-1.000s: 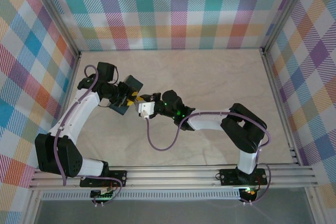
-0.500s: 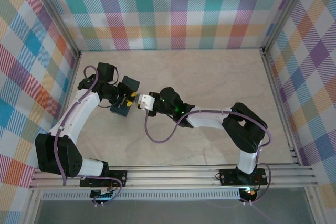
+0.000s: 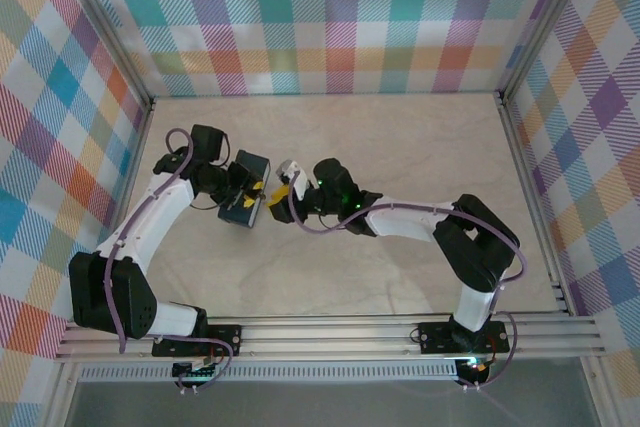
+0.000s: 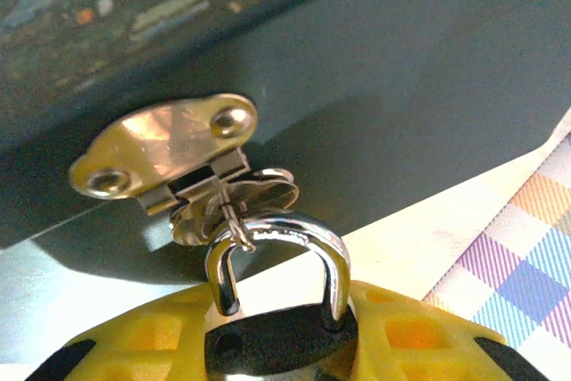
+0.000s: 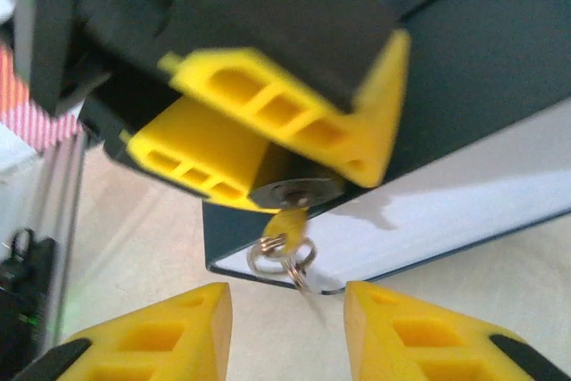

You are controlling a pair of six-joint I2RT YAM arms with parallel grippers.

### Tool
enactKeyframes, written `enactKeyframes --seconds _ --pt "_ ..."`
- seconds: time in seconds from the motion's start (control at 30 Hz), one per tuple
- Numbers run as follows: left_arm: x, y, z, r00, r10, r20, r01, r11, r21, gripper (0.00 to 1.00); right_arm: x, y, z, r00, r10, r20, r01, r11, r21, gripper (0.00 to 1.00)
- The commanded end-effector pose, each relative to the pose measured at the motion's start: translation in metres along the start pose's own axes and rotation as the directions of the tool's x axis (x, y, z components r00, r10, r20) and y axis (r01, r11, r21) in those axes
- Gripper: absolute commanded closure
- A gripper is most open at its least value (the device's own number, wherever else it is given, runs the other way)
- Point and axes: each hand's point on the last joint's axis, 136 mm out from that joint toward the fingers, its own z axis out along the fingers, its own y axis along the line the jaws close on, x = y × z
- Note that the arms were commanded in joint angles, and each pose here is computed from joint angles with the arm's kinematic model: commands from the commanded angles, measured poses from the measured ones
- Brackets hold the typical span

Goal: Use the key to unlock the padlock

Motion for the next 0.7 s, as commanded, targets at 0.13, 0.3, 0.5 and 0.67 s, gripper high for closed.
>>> enactKeyframes --seconds 0.13,0.3,0.5,0.67 --pt "0.006 -0.018 -0.001 0.998 0.065 0.016 -0.066 0.996 0.064 1.00 -0.013 -0.001 0.002 0.936 0.351 0.020 -0.348 0.934 -0.084 0.60" --pt "0.007 -0.021 -0.003 0.997 0.071 0.014 -0.072 0.995 0.070 1.00 -0.015 0.000 0.009 0.928 0.373 0.020 -0.368 0.922 -0.120 0.59" --pt "0.008 -0.022 -0.003 0.998 0.069 0.010 -0.069 0.995 0.078 1.00 -0.022 0.002 0.011 0.924 0.378 0.058 -0.365 0.917 -0.159 0.57" --pt "0.009 -0.022 -0.003 0.998 0.068 0.009 -0.068 0.995 0.078 1.00 -0.028 0.005 0.013 0.918 0.388 0.079 -0.368 0.911 -0.187 0.56"
